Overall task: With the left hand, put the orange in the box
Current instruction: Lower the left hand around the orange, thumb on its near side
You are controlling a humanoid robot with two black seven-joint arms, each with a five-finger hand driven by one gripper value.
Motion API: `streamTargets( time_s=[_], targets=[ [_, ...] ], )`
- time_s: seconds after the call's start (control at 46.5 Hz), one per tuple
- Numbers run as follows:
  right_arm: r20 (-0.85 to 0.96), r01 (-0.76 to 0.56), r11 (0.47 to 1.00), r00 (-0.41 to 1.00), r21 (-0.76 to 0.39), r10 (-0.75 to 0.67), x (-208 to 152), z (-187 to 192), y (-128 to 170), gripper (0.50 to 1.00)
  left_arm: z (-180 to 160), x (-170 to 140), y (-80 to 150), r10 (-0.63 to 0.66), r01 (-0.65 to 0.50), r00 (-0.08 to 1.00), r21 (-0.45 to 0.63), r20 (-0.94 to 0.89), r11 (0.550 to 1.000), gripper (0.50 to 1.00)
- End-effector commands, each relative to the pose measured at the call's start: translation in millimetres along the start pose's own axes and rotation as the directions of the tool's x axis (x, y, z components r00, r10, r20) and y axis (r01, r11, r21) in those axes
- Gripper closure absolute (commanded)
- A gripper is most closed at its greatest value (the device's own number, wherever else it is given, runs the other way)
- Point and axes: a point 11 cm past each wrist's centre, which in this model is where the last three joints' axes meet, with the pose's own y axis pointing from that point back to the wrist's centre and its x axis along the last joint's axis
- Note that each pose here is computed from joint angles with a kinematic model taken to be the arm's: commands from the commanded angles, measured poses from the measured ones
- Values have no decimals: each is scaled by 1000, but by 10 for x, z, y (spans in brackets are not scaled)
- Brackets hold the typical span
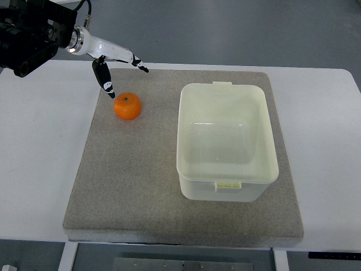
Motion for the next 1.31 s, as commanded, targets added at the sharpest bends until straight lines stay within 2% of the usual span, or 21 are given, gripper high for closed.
streamTargets(
  time_s=[0.0, 0.279, 1.289],
  targets=[
    [-1, 0, 1000, 1000, 2, 0, 1, -9, -1, 568, 40, -73, -82, -13, 13, 1000, -10, 3, 1000, 506],
    [-1, 0, 1000, 1000, 0, 0, 1, 0, 0, 568, 80, -351, -272, -49, 50, 998, -26, 27, 998, 504],
    [1, 0, 1000, 1000, 0, 0, 1, 0, 0, 568, 71, -516, -371, -41, 42, 999, -33, 29, 999, 508]
  ],
)
